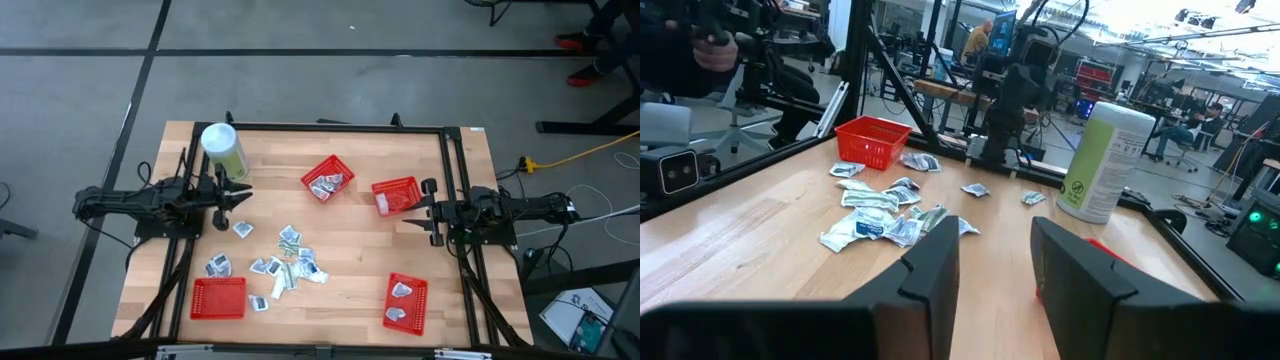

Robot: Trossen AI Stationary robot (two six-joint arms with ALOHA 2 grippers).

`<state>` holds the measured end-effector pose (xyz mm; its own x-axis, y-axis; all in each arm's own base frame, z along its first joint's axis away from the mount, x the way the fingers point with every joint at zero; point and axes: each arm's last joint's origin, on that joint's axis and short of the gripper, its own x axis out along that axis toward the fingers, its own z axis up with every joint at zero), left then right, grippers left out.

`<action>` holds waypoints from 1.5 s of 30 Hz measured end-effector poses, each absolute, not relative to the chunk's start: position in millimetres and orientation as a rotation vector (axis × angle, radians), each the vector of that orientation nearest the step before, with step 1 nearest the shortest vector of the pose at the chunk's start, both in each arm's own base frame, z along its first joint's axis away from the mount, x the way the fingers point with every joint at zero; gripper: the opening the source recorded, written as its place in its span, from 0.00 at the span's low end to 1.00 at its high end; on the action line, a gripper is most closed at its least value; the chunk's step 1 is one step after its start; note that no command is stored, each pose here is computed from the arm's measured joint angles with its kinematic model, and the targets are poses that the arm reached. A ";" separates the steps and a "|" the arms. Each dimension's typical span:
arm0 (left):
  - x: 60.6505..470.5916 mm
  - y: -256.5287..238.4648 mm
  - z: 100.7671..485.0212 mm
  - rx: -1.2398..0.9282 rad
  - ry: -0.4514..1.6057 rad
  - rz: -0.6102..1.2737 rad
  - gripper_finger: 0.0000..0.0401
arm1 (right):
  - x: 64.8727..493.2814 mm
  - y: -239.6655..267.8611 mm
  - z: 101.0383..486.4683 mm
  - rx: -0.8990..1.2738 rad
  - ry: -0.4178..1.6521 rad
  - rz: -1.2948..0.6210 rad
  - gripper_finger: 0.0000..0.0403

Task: Pick & Place First Aid Supplies
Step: Put the green bandage into the red container

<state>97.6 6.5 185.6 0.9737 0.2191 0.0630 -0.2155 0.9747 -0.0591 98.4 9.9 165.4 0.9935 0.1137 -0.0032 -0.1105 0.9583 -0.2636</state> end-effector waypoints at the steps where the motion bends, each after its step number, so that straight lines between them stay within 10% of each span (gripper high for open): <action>1: 97.9 6.5 188.2 -0.040 -0.056 0.222 0.22 | 98.4 9.9 165.4 -0.266 -0.012 0.114 0.31; 45: 120.3 8.3 169.3 -0.186 0.677 0.381 0.22 | 98.4 9.9 165.4 -0.266 -0.012 0.114 0.31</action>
<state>120.3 8.3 169.3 0.7137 0.2819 -0.6412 -0.4012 0.9149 -0.0444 98.4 9.9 165.4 0.9935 0.1137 -0.0037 -0.1106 0.9583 -0.2633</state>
